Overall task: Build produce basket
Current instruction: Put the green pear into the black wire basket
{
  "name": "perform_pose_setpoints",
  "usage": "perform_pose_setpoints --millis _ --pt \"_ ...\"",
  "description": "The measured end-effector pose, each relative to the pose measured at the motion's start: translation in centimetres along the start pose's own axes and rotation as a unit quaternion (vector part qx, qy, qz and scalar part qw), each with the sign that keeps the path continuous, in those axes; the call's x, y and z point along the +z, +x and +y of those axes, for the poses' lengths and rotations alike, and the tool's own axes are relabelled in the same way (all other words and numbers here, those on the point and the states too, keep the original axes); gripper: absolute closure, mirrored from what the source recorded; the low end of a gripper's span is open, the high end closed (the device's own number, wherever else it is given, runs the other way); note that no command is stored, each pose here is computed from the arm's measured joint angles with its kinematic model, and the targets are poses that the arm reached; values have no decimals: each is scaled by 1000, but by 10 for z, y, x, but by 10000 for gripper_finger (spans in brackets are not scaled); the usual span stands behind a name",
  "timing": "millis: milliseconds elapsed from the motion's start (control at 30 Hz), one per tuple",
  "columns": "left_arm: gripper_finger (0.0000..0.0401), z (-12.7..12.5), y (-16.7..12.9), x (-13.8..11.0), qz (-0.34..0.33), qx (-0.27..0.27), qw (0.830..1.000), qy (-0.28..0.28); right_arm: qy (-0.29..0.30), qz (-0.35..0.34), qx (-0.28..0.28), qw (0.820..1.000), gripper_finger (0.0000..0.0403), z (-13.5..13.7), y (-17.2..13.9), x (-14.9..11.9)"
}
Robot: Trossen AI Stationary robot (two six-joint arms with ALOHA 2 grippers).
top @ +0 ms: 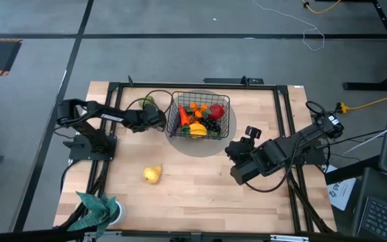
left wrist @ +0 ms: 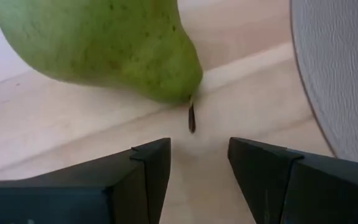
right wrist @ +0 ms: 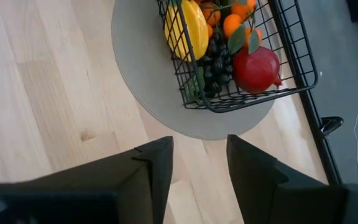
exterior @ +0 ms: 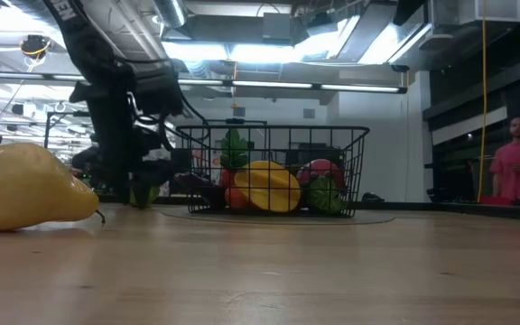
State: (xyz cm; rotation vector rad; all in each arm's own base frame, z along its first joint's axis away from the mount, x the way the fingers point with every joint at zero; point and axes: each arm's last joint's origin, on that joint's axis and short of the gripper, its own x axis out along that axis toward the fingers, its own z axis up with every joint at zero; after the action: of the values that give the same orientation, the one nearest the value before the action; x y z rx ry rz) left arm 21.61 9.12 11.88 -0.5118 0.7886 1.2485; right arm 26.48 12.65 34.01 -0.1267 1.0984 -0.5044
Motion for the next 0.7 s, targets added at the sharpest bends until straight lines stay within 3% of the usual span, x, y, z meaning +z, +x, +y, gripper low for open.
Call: perform_pose_setpoints --millis 700 --pt "266 -1 6 4 -25 7 1000 7 4 -3 3 1000 264 1 0 1"
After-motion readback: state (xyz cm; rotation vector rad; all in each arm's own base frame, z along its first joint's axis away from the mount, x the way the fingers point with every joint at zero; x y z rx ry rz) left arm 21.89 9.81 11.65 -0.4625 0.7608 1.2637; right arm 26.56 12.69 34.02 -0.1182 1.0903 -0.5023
